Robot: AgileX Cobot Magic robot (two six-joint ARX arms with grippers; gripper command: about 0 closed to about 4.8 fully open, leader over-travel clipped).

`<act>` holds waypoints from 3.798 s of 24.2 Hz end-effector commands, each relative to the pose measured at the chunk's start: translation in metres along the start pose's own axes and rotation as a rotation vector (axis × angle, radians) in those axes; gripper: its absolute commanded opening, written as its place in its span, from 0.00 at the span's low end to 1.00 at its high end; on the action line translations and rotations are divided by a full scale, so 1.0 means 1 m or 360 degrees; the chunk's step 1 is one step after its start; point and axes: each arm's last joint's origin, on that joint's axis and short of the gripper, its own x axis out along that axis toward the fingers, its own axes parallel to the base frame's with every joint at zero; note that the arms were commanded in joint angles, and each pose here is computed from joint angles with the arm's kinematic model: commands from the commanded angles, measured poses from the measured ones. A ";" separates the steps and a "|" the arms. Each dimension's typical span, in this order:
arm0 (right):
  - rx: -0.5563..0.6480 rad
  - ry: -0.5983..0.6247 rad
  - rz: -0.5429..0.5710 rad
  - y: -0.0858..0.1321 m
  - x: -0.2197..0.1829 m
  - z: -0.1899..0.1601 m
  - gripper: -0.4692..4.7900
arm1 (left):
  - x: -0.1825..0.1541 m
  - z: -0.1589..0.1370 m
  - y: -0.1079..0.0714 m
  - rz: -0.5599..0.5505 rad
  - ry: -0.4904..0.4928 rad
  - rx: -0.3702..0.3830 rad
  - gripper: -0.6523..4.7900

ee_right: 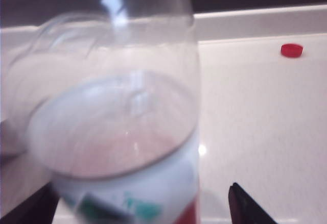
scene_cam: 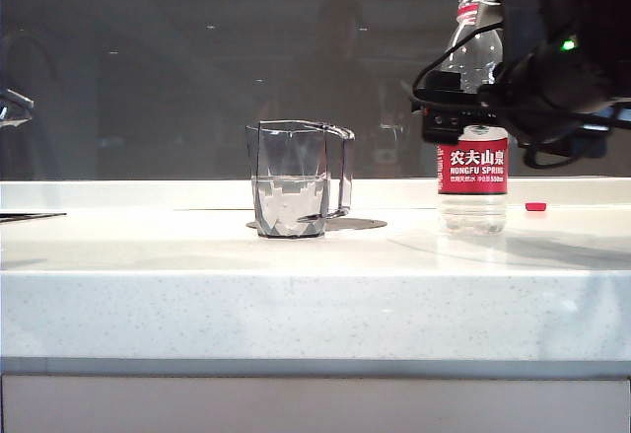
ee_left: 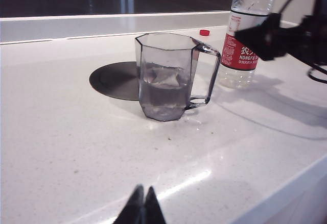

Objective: Pick up the mineral water bottle on the table and pour water into the mug until it's half full.

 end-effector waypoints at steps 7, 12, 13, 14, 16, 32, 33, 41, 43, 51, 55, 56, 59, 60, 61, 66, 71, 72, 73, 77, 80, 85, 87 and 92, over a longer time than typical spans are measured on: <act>0.0042 -0.0052 0.0175 0.002 -0.048 0.008 1.00 | -0.001 0.002 0.016 0.0255 -0.0027 -0.0003 0.11; 0.0055 -0.0076 0.0405 0.013 -0.089 0.030 1.00 | -0.007 0.003 0.037 0.0614 -0.0040 -0.0010 0.11; 0.0059 -0.0080 0.0453 0.014 -0.097 0.033 1.00 | -0.008 0.003 0.041 0.0686 -0.0043 -0.0012 0.11; 0.0063 -0.0084 0.0478 0.015 -0.101 0.035 1.00 | -0.009 0.003 0.043 0.0724 -0.0044 -0.0013 0.11; 0.0068 -0.0089 0.0550 0.014 -0.115 0.041 1.00 | -0.012 0.003 0.048 0.0817 -0.0047 -0.0015 0.11; 0.0100 -0.0123 0.0611 -0.017 -0.153 0.059 0.08 | -0.014 0.003 0.052 0.0889 -0.0051 -0.0016 0.11; 0.0099 -0.0121 0.0611 -0.017 -0.153 0.059 0.08 | -0.014 0.003 0.052 0.0888 -0.0050 -0.0016 0.11; 0.0077 -0.0096 0.0622 -0.017 -0.153 0.057 0.09 | -0.014 0.003 0.052 0.0888 -0.0050 -0.0016 0.11; 0.0074 -0.0094 0.0618 -0.017 -0.153 0.057 0.09 | -0.014 0.003 0.052 0.0888 -0.0050 -0.0016 0.11; 0.0049 -0.0076 0.0605 -0.018 -0.153 0.056 0.09 | -0.014 0.003 0.052 0.0888 -0.0050 -0.0016 0.11; -0.0096 -0.0113 0.0544 -0.036 -0.154 0.053 0.09 | -0.014 0.003 0.052 0.0888 -0.0050 -0.0016 0.11; -0.0096 -0.0115 0.0513 -0.041 -0.153 0.050 0.09 | -0.014 0.003 0.052 0.0889 -0.0049 -0.0017 0.11; -0.0037 -0.0213 0.0376 -0.066 -0.155 0.037 0.09 | -0.014 0.003 0.051 0.0845 -0.0049 -0.0016 0.11; -0.0030 -0.0277 0.0317 -0.077 -0.156 0.031 0.09 | -0.014 0.003 0.051 0.0850 -0.0049 -0.0016 0.11; -0.0041 -0.0310 0.0305 -0.082 -0.157 0.027 0.09 | -0.014 0.003 0.051 0.0858 -0.0049 -0.0017 0.11; -0.0046 -0.0396 0.0165 -0.103 -0.156 0.009 0.09 | -0.014 0.003 0.051 0.0823 -0.0047 -0.0016 0.11; -0.0079 -0.0393 0.0212 -0.110 -0.153 -0.004 0.09 | -0.013 0.003 0.051 0.0805 -0.0046 -0.0016 0.11; -0.0083 -0.0383 0.0233 -0.110 -0.152 -0.006 0.09 | -0.013 0.003 0.051 0.0811 -0.0047 -0.0016 0.11; -0.0092 -0.0361 0.0272 -0.111 -0.150 -0.011 0.09 | -0.013 0.003 0.051 0.0816 -0.0048 -0.0016 0.11; -0.0108 -0.0314 0.0309 -0.114 -0.146 -0.021 0.09 | -0.013 0.003 0.051 0.0814 -0.0048 -0.0016 0.11; -0.0112 -0.0306 0.0277 -0.118 -0.146 -0.021 0.09 | -0.013 0.003 0.051 0.0809 -0.0048 -0.0016 0.11; -0.0111 -0.0310 0.0182 -0.124 -0.146 -0.021 0.09 | -0.013 0.003 0.051 0.0815 -0.0048 -0.0016 0.11; -0.0111 -0.0310 0.0181 -0.124 -0.146 -0.021 0.09 | -0.013 0.003 0.051 0.0816 -0.0048 -0.0016 0.11; -0.0110 -0.0310 0.0181 -0.124 -0.146 -0.021 0.09 | -0.013 0.003 0.051 0.0816 -0.0048 -0.0016 0.11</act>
